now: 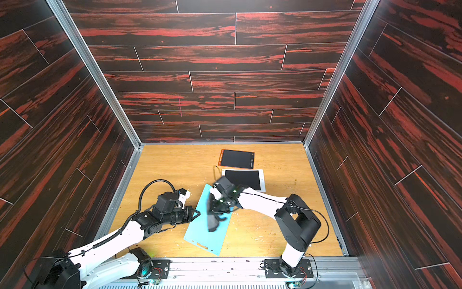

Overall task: Wipe the drawing tablet
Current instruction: Wipe the dirt from the drawing tablet.

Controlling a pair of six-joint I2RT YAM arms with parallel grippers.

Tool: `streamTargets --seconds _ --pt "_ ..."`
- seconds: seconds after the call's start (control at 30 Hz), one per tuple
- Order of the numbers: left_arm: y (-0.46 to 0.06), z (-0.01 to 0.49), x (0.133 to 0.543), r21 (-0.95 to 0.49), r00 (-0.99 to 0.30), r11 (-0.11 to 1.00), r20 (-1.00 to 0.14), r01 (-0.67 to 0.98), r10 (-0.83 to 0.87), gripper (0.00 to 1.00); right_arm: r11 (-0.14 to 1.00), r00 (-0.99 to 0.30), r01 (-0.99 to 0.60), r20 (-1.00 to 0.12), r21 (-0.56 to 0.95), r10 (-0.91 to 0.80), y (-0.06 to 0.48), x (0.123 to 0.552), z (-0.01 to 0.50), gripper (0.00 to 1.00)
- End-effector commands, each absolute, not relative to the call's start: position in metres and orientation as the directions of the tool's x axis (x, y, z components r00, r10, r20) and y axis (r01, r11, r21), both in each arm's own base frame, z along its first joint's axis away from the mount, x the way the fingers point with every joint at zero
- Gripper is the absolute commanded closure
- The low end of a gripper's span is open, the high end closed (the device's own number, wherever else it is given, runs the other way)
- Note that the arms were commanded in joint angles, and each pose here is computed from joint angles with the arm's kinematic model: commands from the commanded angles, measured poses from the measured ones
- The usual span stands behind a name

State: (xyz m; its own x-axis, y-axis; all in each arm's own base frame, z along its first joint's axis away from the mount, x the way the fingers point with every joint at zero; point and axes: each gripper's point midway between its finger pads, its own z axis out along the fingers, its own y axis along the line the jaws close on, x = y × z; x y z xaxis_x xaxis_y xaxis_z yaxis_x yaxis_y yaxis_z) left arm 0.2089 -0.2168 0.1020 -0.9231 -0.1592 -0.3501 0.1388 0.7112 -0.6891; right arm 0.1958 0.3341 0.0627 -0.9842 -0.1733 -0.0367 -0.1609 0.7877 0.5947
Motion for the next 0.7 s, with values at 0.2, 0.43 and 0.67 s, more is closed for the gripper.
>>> streamTargets --seconds 0.2,0.43,0.67 --pt "-0.218 0.111 0.211 -0.683 -0.906 0.708 -0.397 0.183 -0.149 1.00 0.772 -0.961 -0.150 0.091 0.618 -0.260 0.326 0.111 0.046 1.00" --pt "-0.220 0.112 0.210 -0.693 -0.909 0.698 -0.388 0.180 -0.151 1.00 0.415 -0.888 -0.211 0.004 0.885 -0.460 0.434 0.074 0.152 1.00" --pt "-0.217 0.114 0.208 -0.689 -0.908 0.703 -0.391 0.177 -0.154 1.00 0.503 -0.923 -0.111 0.098 0.857 -0.371 0.408 0.095 0.111 1.00"
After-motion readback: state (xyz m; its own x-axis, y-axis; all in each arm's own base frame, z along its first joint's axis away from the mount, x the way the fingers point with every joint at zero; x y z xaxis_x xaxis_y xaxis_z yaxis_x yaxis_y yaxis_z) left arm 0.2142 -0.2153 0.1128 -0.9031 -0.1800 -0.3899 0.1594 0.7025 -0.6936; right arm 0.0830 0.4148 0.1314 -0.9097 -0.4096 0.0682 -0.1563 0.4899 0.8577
